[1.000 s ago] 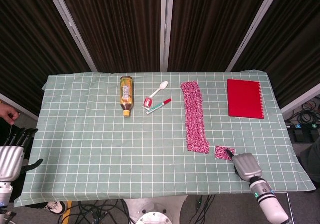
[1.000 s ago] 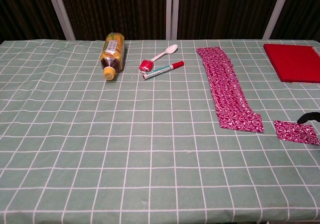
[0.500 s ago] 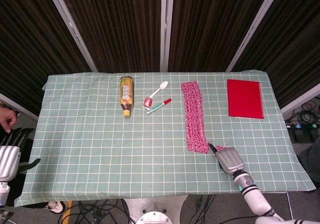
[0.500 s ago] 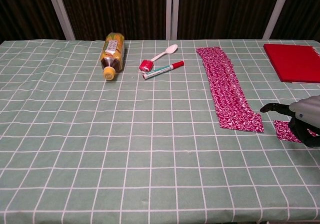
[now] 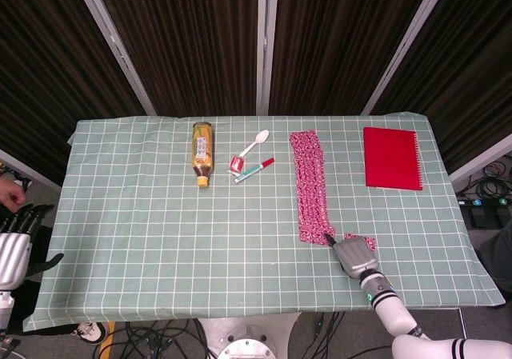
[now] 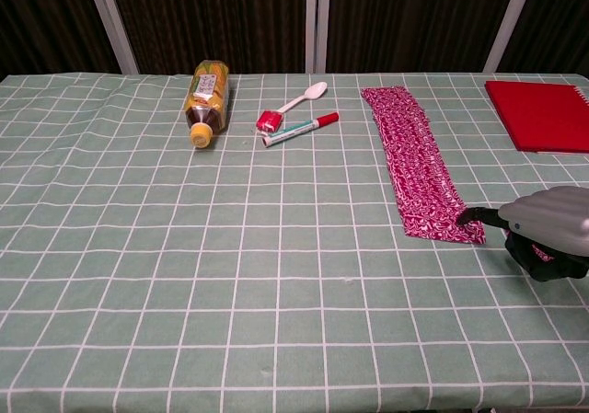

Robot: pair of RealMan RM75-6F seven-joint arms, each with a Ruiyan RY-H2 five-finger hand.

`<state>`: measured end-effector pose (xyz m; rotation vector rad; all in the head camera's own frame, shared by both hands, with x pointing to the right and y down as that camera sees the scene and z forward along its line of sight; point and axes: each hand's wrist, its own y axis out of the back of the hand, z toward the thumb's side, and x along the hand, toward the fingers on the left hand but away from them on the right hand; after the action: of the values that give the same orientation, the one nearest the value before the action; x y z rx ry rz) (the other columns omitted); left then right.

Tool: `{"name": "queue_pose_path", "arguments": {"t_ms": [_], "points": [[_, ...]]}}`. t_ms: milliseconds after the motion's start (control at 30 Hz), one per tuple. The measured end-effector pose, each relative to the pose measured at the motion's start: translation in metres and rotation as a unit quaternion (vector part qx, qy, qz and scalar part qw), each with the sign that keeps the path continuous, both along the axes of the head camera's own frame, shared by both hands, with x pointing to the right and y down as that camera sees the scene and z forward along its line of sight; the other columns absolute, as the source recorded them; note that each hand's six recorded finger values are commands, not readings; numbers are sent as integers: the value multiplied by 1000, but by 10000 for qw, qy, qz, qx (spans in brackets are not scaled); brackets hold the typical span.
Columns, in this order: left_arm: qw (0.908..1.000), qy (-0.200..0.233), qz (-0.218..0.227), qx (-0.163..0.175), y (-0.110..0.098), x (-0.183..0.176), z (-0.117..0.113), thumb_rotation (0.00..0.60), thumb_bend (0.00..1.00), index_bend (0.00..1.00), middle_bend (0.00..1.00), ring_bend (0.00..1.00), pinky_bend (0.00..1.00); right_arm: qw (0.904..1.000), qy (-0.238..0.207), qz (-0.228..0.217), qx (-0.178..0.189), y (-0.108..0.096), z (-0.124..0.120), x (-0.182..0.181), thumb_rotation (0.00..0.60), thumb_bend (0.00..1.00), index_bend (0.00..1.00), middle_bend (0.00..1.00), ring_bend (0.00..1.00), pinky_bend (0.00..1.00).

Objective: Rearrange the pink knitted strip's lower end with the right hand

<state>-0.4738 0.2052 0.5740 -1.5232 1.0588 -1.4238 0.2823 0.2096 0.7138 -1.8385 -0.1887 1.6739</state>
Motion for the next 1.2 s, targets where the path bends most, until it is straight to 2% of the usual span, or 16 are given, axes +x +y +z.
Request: {"name": "queue_pose_path", "arguments": {"t_ms": [200,1200], "points": [[10000,1,-12,-4,0,-1,0,600,95,147,157,102,195,9999,-14,-54,-124,4,5,-6,600,1000,73,912,832,709],[9999,14,-126,88,2,-13,-6,600,95,147,157,102,195,9973,-389,-572,-246,17,9,-66,600,1000,73,913,832,709]]}}
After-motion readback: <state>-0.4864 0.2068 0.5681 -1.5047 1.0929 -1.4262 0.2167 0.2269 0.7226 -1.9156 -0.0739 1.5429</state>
